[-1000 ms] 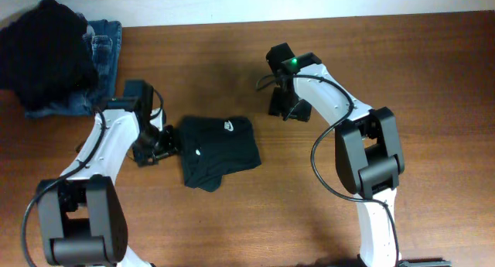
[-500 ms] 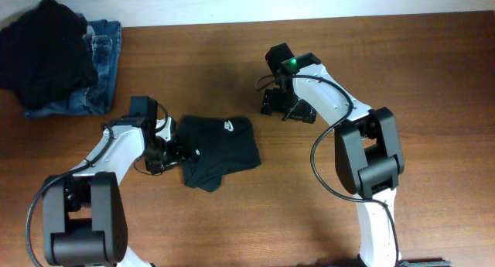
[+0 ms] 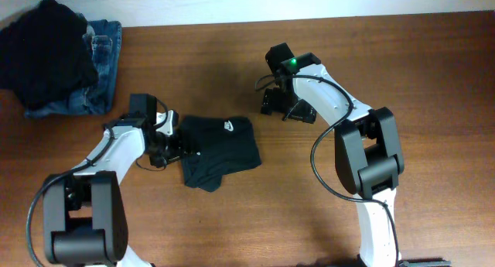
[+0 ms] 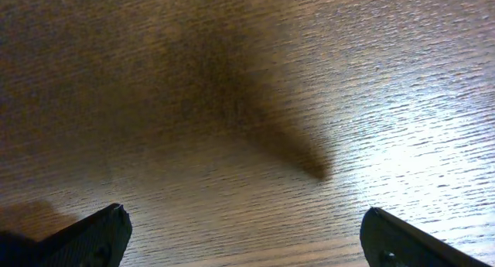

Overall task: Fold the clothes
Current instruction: 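Raise the right gripper away and lower the left gripper to the bundle's left edge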

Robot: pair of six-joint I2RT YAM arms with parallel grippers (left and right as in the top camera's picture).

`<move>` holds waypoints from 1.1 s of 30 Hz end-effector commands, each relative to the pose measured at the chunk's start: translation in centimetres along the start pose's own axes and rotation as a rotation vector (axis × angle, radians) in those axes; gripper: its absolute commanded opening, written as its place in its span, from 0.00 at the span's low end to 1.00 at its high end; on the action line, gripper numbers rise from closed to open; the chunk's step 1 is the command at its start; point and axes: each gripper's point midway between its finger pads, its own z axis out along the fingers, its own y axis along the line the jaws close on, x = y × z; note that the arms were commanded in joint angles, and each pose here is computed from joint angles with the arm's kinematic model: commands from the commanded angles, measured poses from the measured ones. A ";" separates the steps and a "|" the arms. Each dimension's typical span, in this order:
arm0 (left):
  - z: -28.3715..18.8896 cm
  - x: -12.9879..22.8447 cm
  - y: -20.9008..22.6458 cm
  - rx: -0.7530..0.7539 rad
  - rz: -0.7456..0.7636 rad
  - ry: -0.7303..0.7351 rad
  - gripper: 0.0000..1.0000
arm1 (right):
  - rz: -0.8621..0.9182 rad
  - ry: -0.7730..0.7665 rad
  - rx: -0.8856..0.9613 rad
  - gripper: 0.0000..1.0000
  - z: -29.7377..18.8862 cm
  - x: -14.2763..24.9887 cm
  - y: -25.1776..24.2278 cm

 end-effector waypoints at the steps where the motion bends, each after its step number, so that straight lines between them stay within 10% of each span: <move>1: 1.6 1.1 0.5 0.024 -0.010 0.063 0.72 | -0.001 -0.045 -0.035 1.00 -2.1 -0.7 0.7; 33: 1.4 0.6 3.2 0.137 -0.042 0.069 0.73 | 0.000 -0.049 -0.038 1.00 -2.0 -0.9 0.8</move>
